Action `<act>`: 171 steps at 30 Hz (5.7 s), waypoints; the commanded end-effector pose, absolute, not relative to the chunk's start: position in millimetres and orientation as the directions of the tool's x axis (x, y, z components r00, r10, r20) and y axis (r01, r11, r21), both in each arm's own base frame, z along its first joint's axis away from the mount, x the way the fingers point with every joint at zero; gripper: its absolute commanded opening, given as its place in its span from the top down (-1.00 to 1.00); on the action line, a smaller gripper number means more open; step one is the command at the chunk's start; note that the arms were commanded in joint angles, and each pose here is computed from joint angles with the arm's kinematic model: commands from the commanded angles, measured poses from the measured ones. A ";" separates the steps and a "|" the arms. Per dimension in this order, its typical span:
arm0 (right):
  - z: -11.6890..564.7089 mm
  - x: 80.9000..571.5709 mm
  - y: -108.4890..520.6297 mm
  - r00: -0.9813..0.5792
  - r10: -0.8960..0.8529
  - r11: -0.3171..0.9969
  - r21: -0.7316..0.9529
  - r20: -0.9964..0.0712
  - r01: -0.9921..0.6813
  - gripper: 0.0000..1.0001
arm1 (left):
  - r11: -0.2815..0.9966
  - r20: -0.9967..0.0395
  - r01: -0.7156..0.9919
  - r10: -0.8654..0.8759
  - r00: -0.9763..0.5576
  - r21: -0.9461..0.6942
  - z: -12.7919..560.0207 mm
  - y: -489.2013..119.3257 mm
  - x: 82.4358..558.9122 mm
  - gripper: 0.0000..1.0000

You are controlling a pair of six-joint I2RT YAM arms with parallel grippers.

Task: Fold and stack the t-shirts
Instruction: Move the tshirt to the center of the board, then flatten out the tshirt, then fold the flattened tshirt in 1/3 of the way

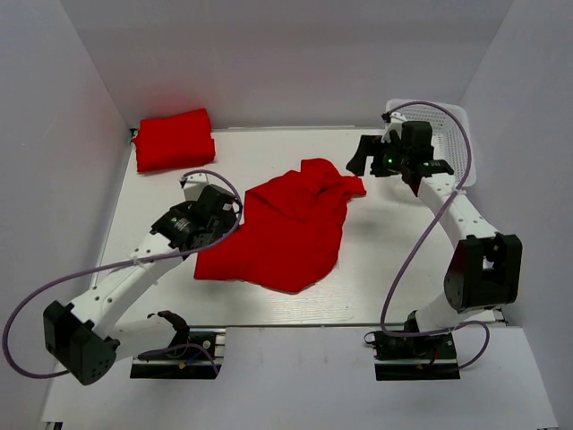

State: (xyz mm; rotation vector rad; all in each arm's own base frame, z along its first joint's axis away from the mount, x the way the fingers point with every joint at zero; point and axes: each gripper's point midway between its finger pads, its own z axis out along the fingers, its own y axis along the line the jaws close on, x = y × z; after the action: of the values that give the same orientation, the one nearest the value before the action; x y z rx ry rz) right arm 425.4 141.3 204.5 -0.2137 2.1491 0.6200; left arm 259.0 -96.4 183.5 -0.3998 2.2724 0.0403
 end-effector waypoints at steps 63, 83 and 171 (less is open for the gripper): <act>32.8 367.7 311.4 -0.756 -0.329 0.868 0.134 -0.567 -0.478 -0.14 | 0.852 -0.548 -0.491 -0.503 -0.669 -0.183 15.3 -51.8 227.4 1.00; 109.7 414.3 305.3 -0.604 -0.251 0.905 0.039 -0.757 -0.424 1.00 | 0.855 -0.702 -0.478 -0.467 -0.537 -0.203 77.8 -37.9 261.2 1.00; 131.0 665.6 167.1 -0.394 -0.061 0.984 0.012 -0.917 -0.180 1.00 | 0.977 -0.955 0.061 0.210 -0.208 0.202 170.1 -70.2 627.1 1.00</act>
State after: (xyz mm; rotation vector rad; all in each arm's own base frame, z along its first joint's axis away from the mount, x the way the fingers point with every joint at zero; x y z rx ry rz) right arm 644.6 163.8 97.3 -0.1637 2.0924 0.0716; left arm 643.7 -69.3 106.1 0.2524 1.8835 0.1748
